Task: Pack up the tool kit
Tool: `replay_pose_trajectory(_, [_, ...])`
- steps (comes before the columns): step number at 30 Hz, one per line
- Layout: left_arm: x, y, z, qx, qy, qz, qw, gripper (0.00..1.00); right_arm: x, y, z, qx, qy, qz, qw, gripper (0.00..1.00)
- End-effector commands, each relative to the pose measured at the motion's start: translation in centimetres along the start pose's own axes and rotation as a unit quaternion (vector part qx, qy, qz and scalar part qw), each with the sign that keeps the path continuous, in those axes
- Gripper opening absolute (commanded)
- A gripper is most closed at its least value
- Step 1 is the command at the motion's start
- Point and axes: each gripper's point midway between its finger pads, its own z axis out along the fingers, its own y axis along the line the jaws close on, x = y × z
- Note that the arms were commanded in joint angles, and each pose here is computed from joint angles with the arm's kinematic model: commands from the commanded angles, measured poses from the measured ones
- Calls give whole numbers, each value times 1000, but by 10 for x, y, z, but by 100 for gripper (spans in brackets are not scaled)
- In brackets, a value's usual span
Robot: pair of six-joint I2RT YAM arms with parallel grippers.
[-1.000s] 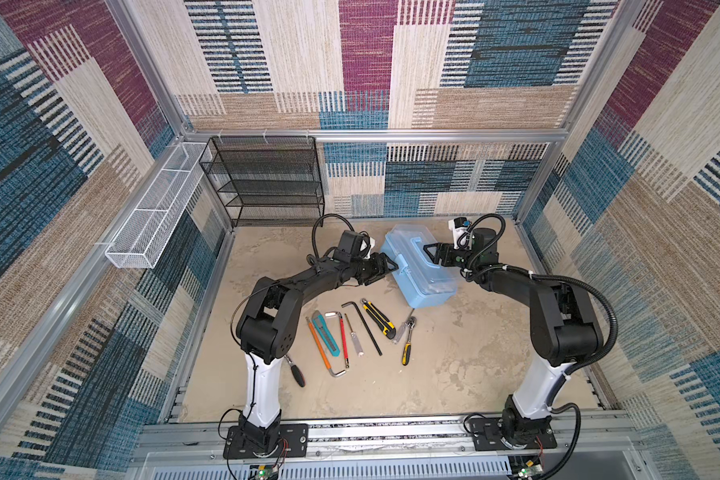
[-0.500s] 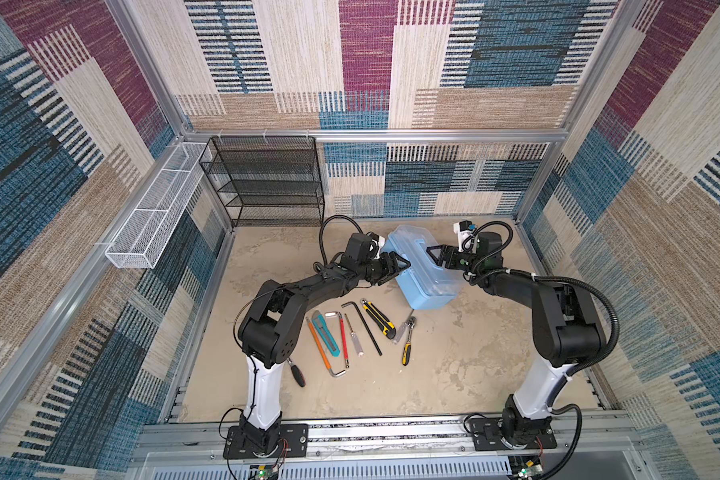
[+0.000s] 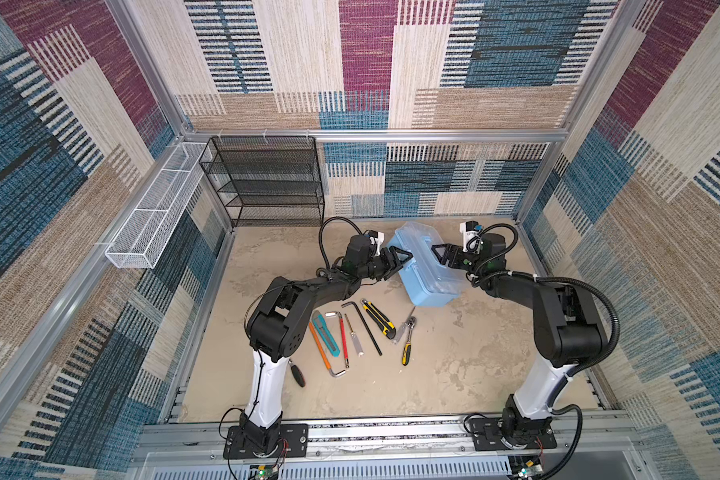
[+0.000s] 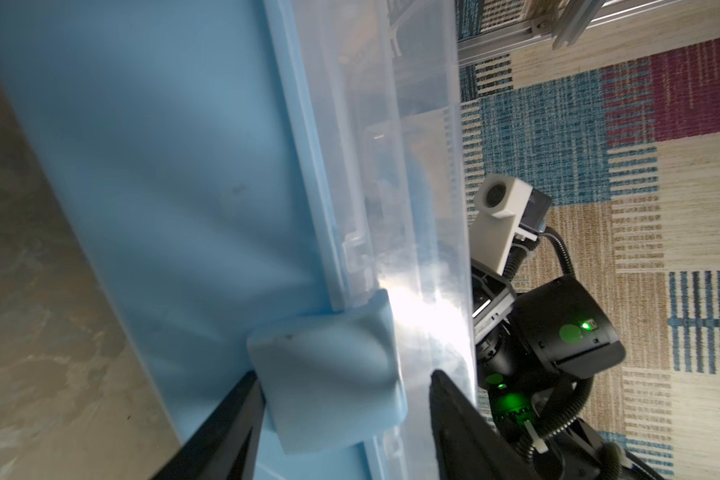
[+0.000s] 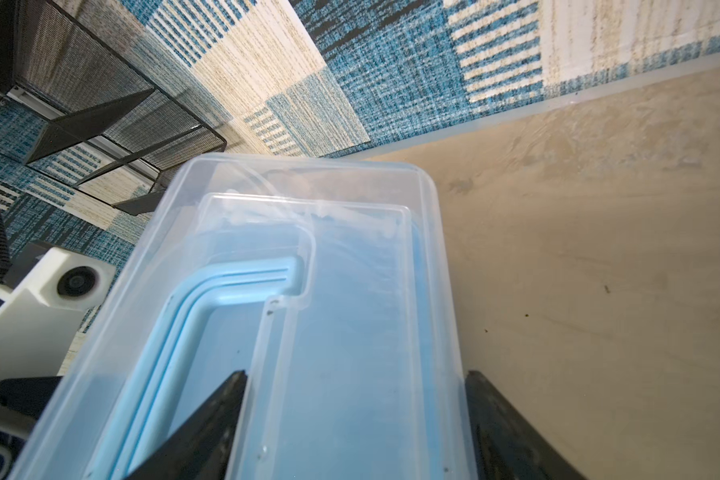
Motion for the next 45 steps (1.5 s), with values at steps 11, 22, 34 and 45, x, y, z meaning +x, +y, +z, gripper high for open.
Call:
replay_pose_trajectory(11, [19, -30, 18, 100, 8, -23, 995, 66, 92, -13, 0, 10, 165, 71, 984, 69])
replay_pose_trajectory(22, [20, -54, 19, 168, 0, -14, 986, 62, 102, -16, 1, 7, 177, 81, 981, 68])
replay_pose_trajectory(34, [18, -59, 8, 200, -21, -13, 979, 59, 97, -23, -1, 15, 176, 86, 980, 69])
replay_pose_trajectory(45, [17, -63, 3, 219, -26, -13, 975, 56, 94, -28, -1, 17, 177, 86, 980, 69])
